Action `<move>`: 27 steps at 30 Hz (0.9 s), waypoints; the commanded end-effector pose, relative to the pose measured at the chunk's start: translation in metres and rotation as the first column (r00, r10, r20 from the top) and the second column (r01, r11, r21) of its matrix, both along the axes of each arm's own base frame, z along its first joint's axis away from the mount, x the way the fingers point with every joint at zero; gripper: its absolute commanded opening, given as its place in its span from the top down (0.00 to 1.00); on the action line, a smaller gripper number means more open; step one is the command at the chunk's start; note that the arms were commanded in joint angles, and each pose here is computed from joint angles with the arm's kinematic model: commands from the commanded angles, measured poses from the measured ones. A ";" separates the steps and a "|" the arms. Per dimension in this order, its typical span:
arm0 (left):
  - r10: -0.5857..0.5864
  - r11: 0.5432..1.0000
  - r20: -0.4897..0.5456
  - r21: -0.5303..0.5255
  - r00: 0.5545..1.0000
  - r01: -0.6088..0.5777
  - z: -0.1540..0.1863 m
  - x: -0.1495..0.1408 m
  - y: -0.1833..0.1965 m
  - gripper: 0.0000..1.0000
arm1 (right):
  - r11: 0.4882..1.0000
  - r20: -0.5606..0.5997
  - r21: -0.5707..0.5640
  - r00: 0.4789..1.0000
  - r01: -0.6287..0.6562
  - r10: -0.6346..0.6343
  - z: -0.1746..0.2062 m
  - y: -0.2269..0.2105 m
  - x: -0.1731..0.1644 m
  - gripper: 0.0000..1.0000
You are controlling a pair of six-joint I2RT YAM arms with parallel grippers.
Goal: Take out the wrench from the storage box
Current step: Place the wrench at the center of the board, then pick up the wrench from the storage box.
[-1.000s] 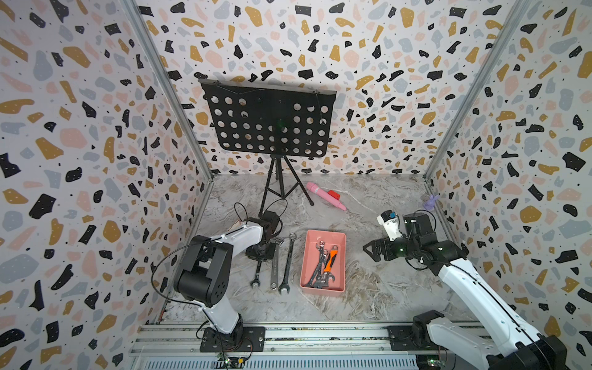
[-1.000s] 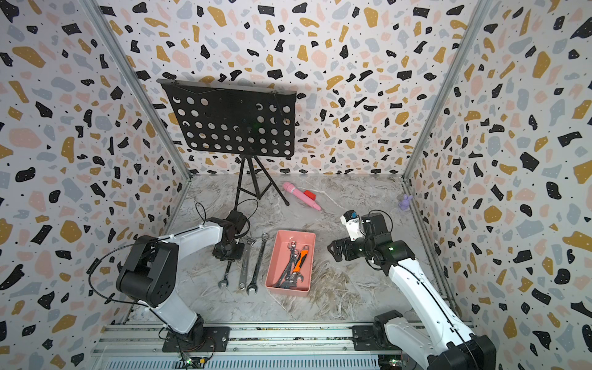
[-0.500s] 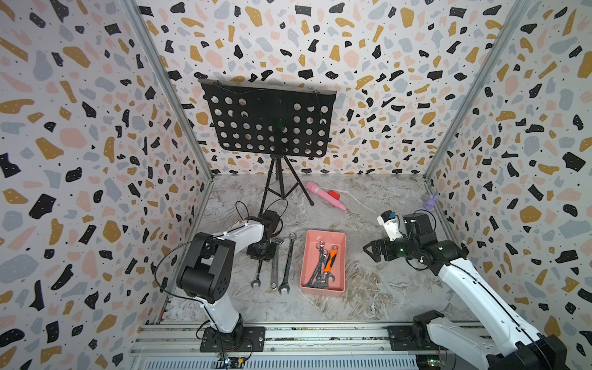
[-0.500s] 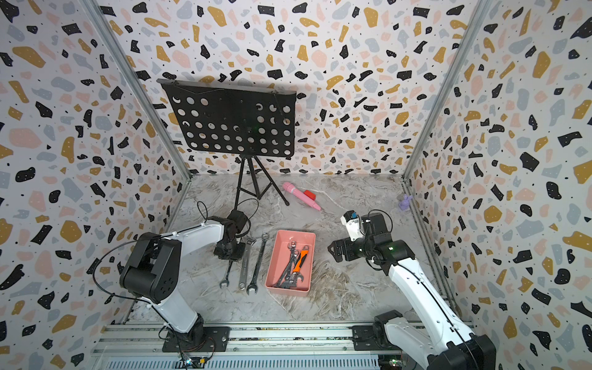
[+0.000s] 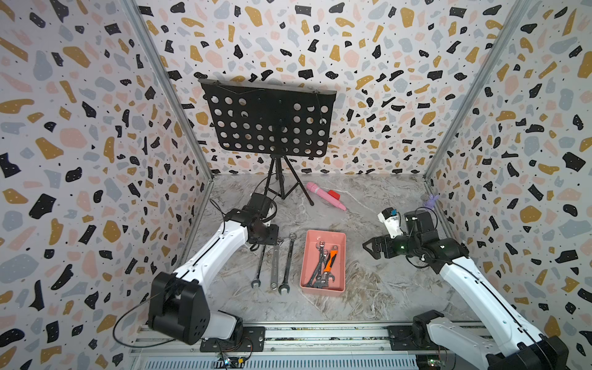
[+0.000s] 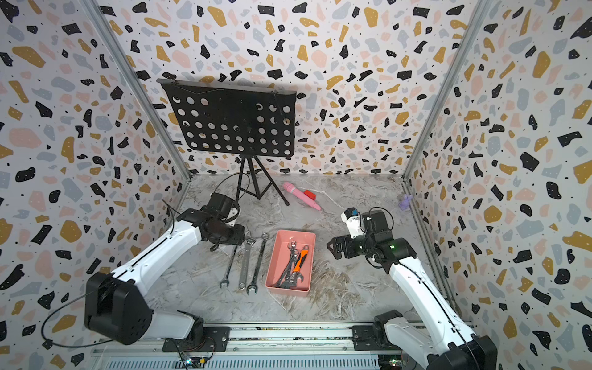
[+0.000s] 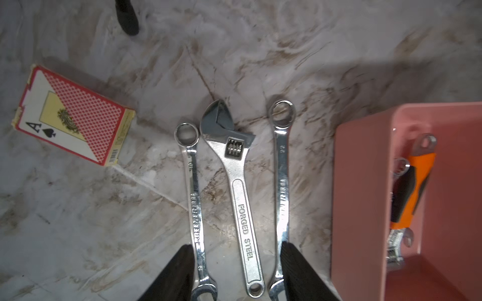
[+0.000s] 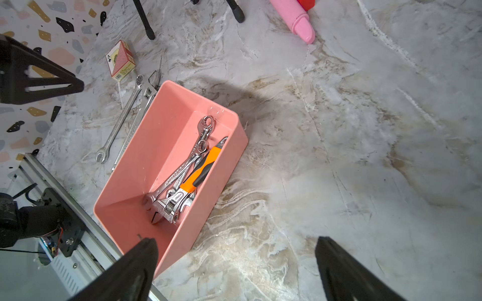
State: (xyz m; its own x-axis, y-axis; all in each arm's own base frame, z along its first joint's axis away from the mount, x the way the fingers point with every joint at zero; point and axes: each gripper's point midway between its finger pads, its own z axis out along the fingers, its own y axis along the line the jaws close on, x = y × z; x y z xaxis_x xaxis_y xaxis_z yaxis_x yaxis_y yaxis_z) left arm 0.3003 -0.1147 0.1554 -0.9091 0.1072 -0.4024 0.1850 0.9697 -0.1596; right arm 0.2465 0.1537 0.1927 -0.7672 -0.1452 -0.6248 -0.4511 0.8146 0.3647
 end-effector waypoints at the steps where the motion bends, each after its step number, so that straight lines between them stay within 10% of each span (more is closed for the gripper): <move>1: -0.062 0.988 0.010 -0.141 0.998 0.063 0.025 -0.016 -0.024 0.41 | 0.999 0.007 0.051 1.000 0.009 -0.010 0.017 0.007 0.003 0.00; 17: -0.322 0.885 0.144 -0.304 0.936 0.352 0.027 -0.066 -0.116 0.29 | 0.994 -0.081 0.038 0.992 0.100 -0.097 0.017 0.026 -0.013 0.00; 27: -0.345 0.899 0.132 -0.237 0.929 0.367 0.009 -0.062 -0.127 0.17 | 0.983 -0.106 -0.037 0.977 0.182 -0.185 0.016 0.046 -0.024 0.00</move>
State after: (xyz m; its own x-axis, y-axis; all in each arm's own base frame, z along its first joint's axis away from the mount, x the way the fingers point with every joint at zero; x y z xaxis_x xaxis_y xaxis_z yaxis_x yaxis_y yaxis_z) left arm 0.2282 -0.2389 0.1616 -0.8104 0.3134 -0.4950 0.5253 0.7629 -0.3769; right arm 0.2187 0.1999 0.2007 -0.8417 -0.0721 -0.5351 -0.3277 0.8559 0.4001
